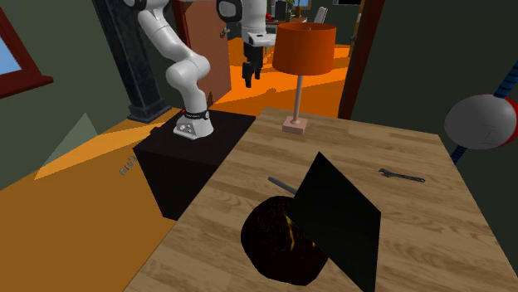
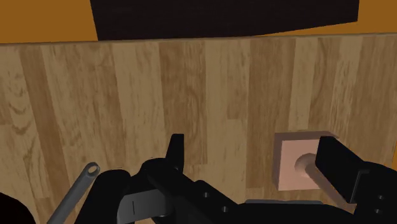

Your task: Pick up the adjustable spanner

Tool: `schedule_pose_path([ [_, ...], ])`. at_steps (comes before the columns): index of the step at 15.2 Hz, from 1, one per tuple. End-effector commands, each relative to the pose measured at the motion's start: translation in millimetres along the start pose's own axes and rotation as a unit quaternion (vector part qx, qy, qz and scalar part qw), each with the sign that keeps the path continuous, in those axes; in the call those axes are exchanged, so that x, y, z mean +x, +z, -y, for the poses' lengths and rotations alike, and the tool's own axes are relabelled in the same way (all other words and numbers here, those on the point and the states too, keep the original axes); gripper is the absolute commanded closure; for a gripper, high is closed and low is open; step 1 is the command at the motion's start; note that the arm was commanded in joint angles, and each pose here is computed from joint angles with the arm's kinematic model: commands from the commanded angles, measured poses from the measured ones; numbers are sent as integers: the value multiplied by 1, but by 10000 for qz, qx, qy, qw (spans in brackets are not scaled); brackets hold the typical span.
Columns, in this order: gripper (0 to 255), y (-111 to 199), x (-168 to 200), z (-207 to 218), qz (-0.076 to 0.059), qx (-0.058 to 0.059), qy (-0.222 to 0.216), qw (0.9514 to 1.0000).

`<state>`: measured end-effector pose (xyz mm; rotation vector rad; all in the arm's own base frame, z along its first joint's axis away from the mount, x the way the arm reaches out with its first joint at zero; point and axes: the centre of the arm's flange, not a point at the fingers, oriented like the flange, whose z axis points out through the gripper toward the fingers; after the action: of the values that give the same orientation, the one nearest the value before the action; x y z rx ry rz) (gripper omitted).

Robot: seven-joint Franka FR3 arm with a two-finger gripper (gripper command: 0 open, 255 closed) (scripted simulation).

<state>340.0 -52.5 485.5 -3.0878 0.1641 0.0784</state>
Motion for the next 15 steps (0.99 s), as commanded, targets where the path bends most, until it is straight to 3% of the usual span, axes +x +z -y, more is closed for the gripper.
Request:
schedule_pose_path([
  [1,0,16,14,-13,-148,-19,174,9997],
  [8,0,66,61,-59,-598,-77,769,9952],
  [15,0,111,107,-110,-1046,-135,1361,9851],
])
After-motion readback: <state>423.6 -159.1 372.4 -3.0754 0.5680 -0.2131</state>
